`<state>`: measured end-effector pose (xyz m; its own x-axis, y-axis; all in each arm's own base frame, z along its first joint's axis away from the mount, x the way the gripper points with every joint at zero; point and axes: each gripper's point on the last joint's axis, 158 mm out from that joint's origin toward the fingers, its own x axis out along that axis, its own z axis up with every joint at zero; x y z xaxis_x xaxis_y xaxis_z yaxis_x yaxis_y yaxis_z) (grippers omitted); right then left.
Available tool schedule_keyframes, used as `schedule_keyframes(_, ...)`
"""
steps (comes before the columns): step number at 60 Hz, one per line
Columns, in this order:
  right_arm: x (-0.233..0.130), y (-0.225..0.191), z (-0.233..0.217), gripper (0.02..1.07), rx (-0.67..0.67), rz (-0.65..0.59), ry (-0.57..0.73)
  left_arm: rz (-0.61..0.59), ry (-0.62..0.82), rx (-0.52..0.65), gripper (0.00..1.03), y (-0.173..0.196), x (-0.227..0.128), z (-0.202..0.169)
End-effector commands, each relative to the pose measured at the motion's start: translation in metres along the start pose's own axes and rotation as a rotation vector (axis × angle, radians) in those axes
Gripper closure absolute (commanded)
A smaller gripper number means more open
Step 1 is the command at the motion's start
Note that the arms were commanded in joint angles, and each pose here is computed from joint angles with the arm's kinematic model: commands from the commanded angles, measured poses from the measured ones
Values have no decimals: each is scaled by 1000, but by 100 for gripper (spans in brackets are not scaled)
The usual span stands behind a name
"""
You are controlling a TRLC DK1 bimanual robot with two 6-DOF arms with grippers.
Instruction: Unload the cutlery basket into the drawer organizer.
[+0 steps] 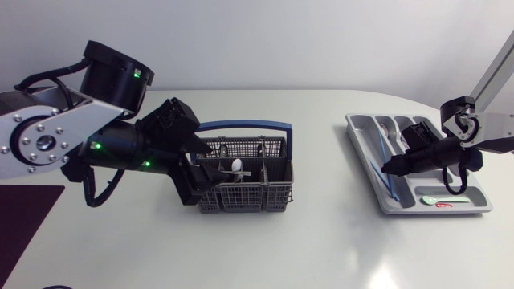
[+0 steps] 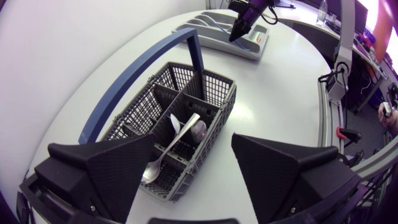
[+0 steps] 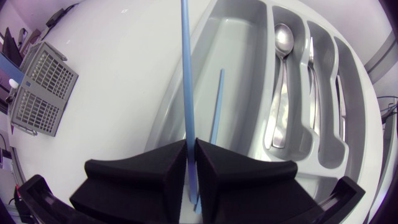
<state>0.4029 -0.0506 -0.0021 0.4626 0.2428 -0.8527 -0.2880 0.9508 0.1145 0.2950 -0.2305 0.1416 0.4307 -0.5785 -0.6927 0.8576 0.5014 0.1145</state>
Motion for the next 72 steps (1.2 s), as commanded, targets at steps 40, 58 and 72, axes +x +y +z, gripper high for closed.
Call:
schedule_keyframes(40,-32,53,17,35,2,-29,-17,21,53,-128,28,37,50,-5)
schedule_keyframes(58,-46,87,29,35,-41,-18,-42,22,51,-148,35,46,75,-7)
schedule_keyframes(72,-47,96,26,35,-53,-7,-40,31,21,-166,42,44,80,-8)
